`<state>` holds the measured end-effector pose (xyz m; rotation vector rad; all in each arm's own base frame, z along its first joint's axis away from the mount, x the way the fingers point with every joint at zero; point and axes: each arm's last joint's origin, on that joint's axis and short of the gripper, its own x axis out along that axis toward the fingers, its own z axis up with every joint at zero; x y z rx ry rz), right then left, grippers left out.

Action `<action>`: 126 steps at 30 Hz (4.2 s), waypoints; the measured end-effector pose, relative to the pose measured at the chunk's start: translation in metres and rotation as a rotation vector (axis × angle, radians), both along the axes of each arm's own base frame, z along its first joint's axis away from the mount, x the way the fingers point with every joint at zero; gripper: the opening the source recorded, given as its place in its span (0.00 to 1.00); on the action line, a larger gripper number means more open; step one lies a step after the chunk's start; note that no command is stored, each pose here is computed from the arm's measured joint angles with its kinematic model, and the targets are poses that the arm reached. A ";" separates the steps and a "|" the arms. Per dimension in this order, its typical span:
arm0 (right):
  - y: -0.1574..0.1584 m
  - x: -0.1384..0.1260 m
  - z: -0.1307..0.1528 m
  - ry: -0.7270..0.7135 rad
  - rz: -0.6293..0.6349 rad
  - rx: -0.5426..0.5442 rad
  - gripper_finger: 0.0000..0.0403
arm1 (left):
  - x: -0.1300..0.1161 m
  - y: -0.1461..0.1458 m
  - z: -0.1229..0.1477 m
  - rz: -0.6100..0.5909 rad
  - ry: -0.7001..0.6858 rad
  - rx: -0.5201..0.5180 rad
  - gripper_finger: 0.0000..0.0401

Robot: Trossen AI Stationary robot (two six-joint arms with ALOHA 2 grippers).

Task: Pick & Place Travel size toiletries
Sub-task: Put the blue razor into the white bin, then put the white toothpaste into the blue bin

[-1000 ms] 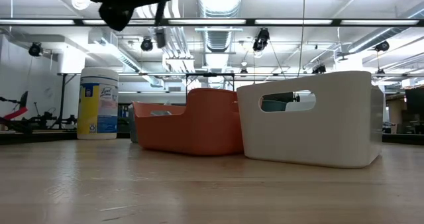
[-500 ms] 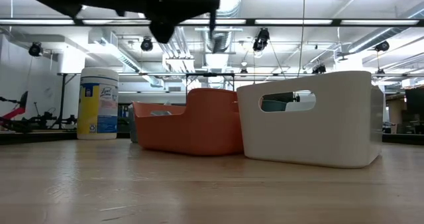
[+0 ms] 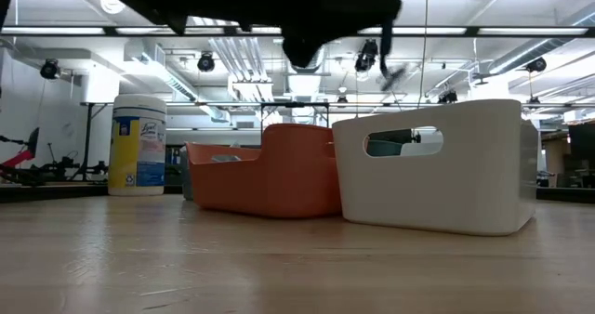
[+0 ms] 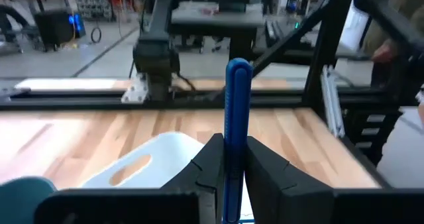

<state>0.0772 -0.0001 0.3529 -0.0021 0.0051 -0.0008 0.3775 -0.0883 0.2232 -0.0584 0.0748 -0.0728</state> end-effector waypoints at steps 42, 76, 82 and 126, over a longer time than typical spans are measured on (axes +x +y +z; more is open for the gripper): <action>0.000 0.000 0.000 0.000 0.000 0.000 0.08 | 0.046 0.026 0.024 0.053 -0.009 0.082 0.31; 0.000 0.000 0.000 0.000 0.000 0.001 0.08 | 0.048 0.025 0.025 0.047 0.046 0.121 0.40; 0.000 0.000 0.000 0.000 0.000 0.002 0.08 | 0.046 0.015 0.019 0.022 0.100 0.115 0.40; 0.000 0.000 0.000 0.000 0.000 0.001 0.08 | -0.047 -0.095 0.027 0.143 0.440 0.046 0.39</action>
